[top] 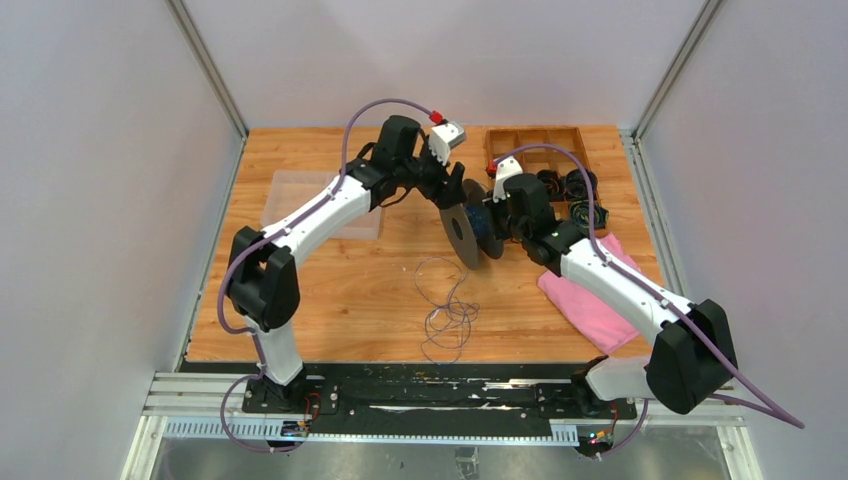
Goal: Wrap the cables
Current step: Wrap the cable around the cable reel.
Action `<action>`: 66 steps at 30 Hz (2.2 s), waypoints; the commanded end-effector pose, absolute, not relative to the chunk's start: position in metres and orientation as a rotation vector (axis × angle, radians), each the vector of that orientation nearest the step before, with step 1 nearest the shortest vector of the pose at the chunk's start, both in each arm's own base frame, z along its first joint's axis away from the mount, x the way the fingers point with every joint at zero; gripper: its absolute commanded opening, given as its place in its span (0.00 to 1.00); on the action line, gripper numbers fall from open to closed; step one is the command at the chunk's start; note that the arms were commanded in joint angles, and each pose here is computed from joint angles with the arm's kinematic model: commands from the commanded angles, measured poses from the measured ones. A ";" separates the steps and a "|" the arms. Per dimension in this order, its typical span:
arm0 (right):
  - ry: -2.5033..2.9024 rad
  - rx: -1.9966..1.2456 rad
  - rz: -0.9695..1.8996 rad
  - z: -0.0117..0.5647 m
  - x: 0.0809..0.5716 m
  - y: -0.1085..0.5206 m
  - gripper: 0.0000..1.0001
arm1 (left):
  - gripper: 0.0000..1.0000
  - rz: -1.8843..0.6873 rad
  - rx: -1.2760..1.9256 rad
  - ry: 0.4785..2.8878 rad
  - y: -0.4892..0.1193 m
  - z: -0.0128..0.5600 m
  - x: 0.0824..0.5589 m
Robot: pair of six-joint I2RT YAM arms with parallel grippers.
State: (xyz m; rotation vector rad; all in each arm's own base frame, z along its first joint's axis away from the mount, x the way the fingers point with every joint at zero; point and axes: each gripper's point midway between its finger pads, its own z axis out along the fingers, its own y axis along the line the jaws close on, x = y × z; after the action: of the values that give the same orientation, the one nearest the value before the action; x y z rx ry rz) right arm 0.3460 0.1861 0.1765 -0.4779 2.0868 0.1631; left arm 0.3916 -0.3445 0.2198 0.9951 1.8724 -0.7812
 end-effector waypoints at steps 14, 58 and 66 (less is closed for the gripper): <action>2.066 -0.411 0.167 0.178 0.349 0.198 0.01 | 0.83 -0.791 0.532 2.163 -0.329 0.222 0.358; 1.895 -0.549 0.323 0.265 0.344 0.187 0.53 | 0.51 -0.708 0.652 2.043 -0.333 0.231 0.369; 1.955 -0.442 0.365 0.257 0.361 0.168 0.45 | 0.50 -0.715 0.650 2.044 -0.334 0.231 0.367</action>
State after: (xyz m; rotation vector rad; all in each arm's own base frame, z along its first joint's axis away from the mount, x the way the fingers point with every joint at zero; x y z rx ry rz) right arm 0.3482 0.1813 0.2500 -0.5286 1.9355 0.3156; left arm 0.3689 -0.3332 0.2080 0.6407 2.1109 -0.7158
